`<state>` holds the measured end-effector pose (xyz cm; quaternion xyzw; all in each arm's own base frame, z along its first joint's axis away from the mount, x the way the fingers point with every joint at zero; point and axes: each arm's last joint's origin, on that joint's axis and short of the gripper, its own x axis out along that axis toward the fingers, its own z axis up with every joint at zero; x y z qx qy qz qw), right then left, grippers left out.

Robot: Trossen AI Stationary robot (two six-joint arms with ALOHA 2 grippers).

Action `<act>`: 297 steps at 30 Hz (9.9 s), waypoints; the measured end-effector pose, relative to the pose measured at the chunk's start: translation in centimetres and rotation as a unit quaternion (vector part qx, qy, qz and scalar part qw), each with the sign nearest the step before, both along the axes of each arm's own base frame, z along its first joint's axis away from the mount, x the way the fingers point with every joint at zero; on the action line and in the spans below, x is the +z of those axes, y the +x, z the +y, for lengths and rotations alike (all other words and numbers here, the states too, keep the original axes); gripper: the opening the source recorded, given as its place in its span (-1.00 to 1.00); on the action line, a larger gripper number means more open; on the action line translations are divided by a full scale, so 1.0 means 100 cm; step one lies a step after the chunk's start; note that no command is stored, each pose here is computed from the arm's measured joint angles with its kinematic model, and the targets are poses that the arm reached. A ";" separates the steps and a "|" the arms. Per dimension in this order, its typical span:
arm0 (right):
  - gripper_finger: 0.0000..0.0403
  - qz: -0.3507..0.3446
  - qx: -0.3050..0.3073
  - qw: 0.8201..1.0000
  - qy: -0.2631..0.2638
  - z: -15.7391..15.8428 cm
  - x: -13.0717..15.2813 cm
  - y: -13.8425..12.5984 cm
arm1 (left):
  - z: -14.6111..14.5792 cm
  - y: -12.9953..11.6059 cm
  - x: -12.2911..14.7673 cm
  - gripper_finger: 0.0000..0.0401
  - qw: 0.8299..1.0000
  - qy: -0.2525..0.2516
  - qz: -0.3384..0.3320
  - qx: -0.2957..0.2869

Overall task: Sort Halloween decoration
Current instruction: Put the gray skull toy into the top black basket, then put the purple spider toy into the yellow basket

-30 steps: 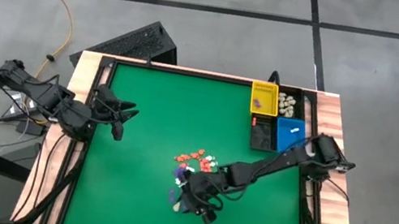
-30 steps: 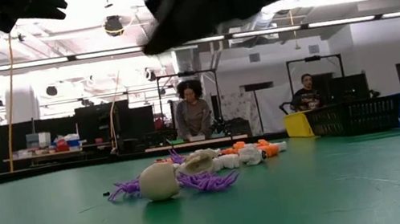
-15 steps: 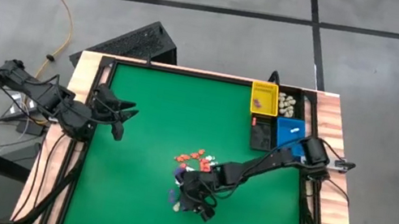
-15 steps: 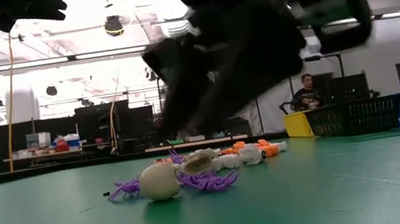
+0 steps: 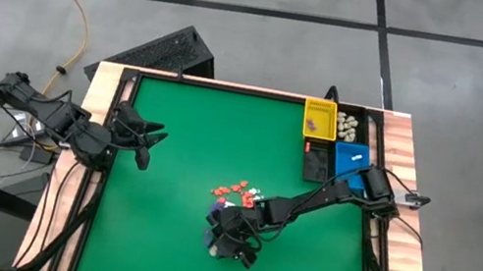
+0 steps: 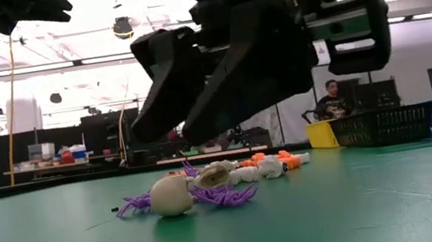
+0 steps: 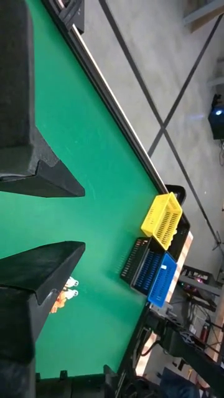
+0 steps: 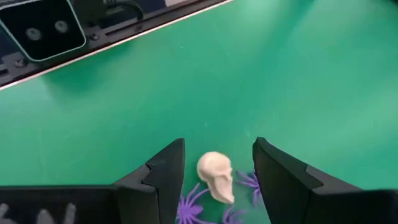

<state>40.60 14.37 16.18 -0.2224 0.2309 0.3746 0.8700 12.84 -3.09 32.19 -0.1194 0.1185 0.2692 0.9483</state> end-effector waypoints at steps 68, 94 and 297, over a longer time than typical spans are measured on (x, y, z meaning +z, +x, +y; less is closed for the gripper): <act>-0.17 0.085 0.039 0.993 0.074 -0.028 -0.041 0.027 | 0.001 -0.002 -0.004 -0.43 1.000 0.004 0.022 -0.002; -0.53 0.112 -0.021 0.988 0.103 -0.045 -0.031 0.035 | 0.001 -0.002 -0.004 -0.43 1.000 0.004 0.022 -0.001; -0.89 0.118 -0.504 0.854 -0.048 -0.210 0.124 -0.131 | 0.000 0.004 -0.015 -0.43 0.994 0.054 0.068 0.059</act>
